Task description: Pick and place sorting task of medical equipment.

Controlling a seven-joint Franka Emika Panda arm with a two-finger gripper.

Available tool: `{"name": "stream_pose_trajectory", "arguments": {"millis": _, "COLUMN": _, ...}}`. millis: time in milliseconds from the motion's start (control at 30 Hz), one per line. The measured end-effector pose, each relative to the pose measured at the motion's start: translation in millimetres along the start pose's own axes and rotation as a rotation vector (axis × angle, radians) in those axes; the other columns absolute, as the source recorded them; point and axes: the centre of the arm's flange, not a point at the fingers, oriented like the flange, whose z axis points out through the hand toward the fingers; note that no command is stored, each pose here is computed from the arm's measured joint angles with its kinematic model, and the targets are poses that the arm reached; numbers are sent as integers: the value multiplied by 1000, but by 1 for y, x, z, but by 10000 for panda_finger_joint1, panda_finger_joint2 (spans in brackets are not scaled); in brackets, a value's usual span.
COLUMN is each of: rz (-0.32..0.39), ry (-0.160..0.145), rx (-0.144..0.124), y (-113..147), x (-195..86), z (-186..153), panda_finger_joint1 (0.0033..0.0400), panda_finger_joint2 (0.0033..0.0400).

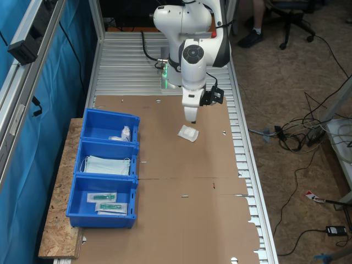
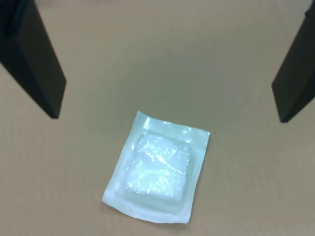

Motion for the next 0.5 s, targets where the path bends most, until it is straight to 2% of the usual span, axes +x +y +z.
{"name": "stream_pose_trajectory", "arguments": {"millis": 133, "rz": 55, "ry": 5, "rx": 34, "y": 4, "x": -4, "z": 13, "panda_finger_joint1": 399, "panda_finger_joint2": 399}}
{"name": "stream_pose_trajectory", "arguments": {"millis": 233, "rz": 84, "ry": 9, "rx": 47, "y": 8, "x": -7, "z": 20, "panda_finger_joint1": 399, "panda_finger_joint2": 399}}
{"name": "stream_pose_trajectory", "arguments": {"millis": 500, "rz": 145, "ry": 36, "rx": 38, "y": 18, "x": -14, "z": 41, "panda_finger_joint1": 399, "panda_finger_joint2": 399}}
